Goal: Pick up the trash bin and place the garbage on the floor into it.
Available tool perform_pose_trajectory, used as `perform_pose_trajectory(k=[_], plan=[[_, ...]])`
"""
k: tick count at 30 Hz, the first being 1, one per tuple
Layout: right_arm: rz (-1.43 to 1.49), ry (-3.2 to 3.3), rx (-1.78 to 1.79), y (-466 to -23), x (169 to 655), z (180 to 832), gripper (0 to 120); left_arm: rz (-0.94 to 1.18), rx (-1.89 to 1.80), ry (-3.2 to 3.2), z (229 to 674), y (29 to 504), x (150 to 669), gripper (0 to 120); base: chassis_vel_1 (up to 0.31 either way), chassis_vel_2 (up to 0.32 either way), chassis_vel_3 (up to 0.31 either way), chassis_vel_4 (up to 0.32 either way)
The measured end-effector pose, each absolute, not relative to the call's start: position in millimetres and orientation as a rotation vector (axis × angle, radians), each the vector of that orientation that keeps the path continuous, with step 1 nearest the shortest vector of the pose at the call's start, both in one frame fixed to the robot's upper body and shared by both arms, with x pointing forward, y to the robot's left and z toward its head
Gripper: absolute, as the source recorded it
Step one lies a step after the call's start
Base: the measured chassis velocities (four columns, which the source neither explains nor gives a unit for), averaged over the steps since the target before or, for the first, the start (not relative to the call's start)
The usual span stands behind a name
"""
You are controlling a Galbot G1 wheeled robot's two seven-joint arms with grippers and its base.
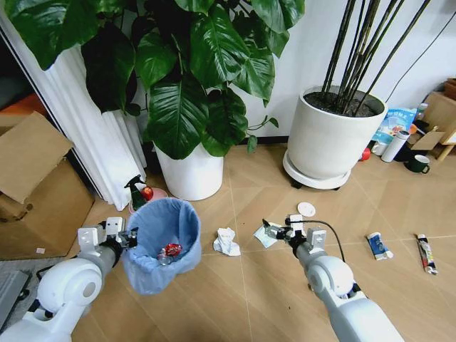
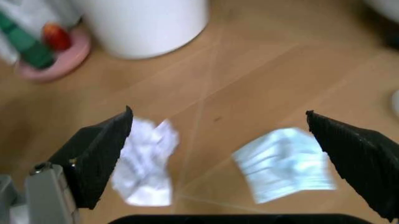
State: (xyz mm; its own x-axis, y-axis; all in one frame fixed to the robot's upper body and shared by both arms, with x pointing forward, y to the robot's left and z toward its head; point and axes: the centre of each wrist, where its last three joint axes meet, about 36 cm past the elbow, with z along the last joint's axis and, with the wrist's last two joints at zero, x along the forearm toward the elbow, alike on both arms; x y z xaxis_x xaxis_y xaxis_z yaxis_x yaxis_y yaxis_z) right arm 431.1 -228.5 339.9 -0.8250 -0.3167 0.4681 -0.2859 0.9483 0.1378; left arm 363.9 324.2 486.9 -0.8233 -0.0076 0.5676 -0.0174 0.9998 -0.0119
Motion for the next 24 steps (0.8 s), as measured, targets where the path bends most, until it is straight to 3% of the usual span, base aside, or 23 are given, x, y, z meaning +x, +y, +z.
perform_pose_trajectory(k=[9, 24], plan=[[0.041, -2.437, 0.701, -187.9, 481.0, 287.6, 100, 0.003, 0.052, -2.535, 488.2, 333.0, 357.7, 0, 0.000, 0.000, 0.000, 0.000], [0.043, -2.314, 0.705, -148.4, 540.3, 244.8, 100, 0.007, 0.036, -2.528, 488.2, 329.0, 350.7, 0, 0.000, 0.000, 0.000, 0.000]])
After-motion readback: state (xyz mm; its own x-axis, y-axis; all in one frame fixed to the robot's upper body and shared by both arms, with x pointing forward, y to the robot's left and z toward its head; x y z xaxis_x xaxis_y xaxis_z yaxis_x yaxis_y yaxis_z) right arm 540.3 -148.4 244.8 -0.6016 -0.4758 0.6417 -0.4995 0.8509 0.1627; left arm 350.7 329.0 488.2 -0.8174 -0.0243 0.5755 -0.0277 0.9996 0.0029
